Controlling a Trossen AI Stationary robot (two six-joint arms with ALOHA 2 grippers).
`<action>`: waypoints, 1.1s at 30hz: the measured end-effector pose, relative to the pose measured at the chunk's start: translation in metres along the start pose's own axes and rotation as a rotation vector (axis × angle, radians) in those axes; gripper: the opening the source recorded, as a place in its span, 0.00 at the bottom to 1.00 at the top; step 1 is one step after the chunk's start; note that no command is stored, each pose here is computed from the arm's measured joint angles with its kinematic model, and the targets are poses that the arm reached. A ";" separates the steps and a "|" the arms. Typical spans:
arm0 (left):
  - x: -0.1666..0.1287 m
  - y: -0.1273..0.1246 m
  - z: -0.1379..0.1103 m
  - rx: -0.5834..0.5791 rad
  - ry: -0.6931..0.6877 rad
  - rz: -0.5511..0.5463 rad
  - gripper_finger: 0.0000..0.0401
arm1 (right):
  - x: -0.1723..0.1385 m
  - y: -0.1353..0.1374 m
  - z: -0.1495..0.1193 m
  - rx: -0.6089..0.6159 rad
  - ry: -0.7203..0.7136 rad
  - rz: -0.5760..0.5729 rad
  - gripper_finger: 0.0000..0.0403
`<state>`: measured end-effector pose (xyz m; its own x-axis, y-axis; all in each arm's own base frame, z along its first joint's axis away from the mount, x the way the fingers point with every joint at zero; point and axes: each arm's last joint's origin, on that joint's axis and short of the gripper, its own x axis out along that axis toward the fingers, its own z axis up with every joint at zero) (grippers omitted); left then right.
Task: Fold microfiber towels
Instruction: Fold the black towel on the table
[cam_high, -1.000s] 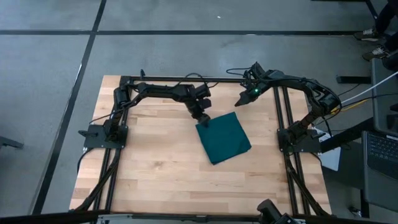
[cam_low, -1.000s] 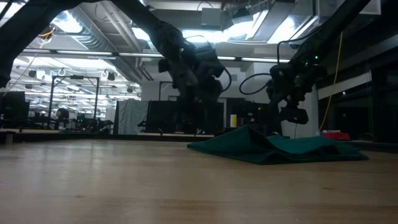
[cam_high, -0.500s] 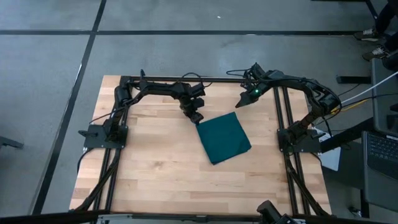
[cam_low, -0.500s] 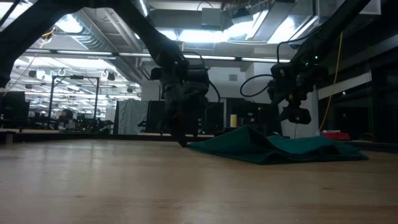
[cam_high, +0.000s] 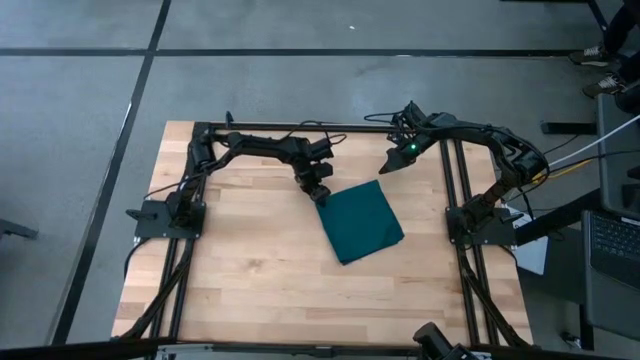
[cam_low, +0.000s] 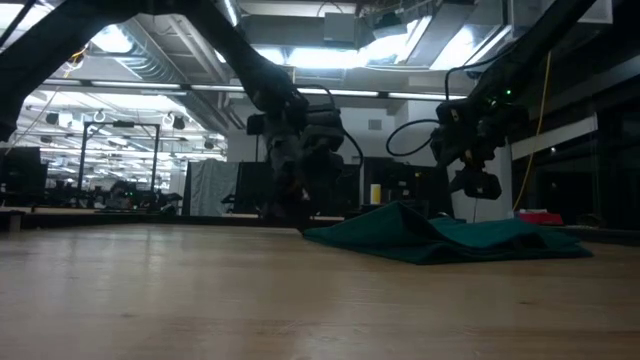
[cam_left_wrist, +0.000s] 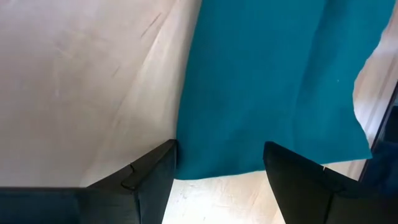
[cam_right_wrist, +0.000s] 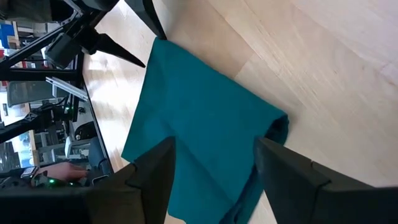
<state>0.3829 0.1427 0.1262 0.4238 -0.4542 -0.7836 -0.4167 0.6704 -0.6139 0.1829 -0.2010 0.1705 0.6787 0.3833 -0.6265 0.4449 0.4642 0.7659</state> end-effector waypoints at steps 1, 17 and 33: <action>0.001 0.000 0.000 -0.002 0.003 -0.001 0.60 | 0.000 0.000 0.000 -0.001 0.000 0.000 0.54; 0.013 0.002 0.005 -0.046 -0.001 -0.118 0.45 | 0.020 -0.010 -0.002 0.030 0.091 -0.147 0.50; 0.012 0.002 0.010 -0.036 -0.039 -0.142 0.43 | 0.036 -0.025 0.019 0.046 0.105 -0.060 0.57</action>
<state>0.3951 0.1446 0.1168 0.5112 -0.5196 -0.6846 -0.3782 0.5792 -0.7221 0.2072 -0.2137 0.1316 0.5862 0.4388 -0.6811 0.5105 0.4528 0.7310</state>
